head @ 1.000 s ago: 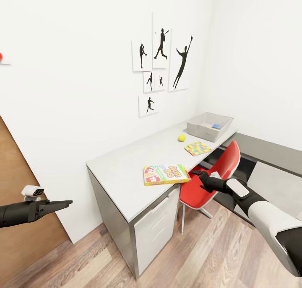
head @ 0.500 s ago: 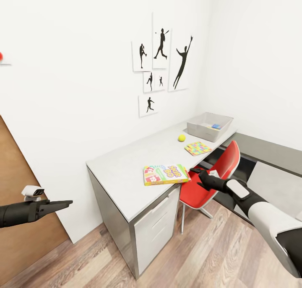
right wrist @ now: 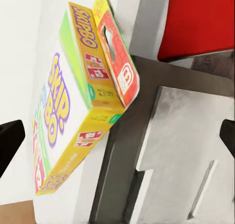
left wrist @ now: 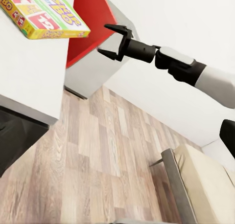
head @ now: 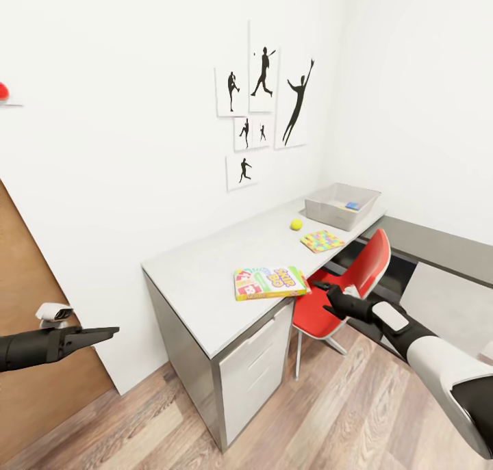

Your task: Put all the toys in the child's room - the three board games (two on the bed and one on the table), the two jigsaw puzzles on the table, and the tennis ball on the table - inside the toy box on the table in the child's room.

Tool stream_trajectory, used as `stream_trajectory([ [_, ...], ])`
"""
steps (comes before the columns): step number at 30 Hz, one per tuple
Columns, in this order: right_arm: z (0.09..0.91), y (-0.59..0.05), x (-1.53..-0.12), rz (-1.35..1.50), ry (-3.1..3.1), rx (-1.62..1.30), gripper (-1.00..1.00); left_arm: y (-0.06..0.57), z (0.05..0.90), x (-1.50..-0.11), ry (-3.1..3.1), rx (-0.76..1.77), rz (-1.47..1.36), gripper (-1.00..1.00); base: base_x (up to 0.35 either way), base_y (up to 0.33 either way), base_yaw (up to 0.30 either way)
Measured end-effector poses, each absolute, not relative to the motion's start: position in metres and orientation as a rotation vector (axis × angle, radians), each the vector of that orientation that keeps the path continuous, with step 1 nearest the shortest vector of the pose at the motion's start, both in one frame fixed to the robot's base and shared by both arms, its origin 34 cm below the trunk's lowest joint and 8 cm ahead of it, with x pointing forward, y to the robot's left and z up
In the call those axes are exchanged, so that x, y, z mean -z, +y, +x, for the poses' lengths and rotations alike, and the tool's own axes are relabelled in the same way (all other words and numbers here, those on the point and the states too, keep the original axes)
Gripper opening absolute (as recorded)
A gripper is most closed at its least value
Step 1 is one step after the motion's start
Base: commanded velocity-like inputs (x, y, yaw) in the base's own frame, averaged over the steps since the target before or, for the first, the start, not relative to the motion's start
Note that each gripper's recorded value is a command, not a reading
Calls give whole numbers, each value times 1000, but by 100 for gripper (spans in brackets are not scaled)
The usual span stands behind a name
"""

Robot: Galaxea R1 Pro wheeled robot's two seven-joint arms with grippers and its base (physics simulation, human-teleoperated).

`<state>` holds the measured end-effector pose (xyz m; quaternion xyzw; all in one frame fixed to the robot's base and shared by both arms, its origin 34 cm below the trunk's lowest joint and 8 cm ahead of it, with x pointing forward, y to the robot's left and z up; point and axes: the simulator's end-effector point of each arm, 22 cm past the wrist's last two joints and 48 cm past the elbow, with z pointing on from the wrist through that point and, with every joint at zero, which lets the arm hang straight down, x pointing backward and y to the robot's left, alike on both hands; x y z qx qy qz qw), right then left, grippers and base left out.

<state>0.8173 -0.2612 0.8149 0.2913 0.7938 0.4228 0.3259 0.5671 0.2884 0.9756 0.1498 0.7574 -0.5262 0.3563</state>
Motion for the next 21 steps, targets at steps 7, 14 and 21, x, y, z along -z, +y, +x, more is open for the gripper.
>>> stream_trajectory([
  [7,814,-265,-808,784,2087,-1099,100,288,567,-976,1955,1359,387,100,-37,0,0],
  [14,815,-267,-807,789,2080,-1089,100,288,567,-976,1955,1359,387,100,-18,14,0],
  [21,820,-273,-809,789,2051,-1059,100,288,567,-975,1956,1360,387,100,-20,88,0],
])
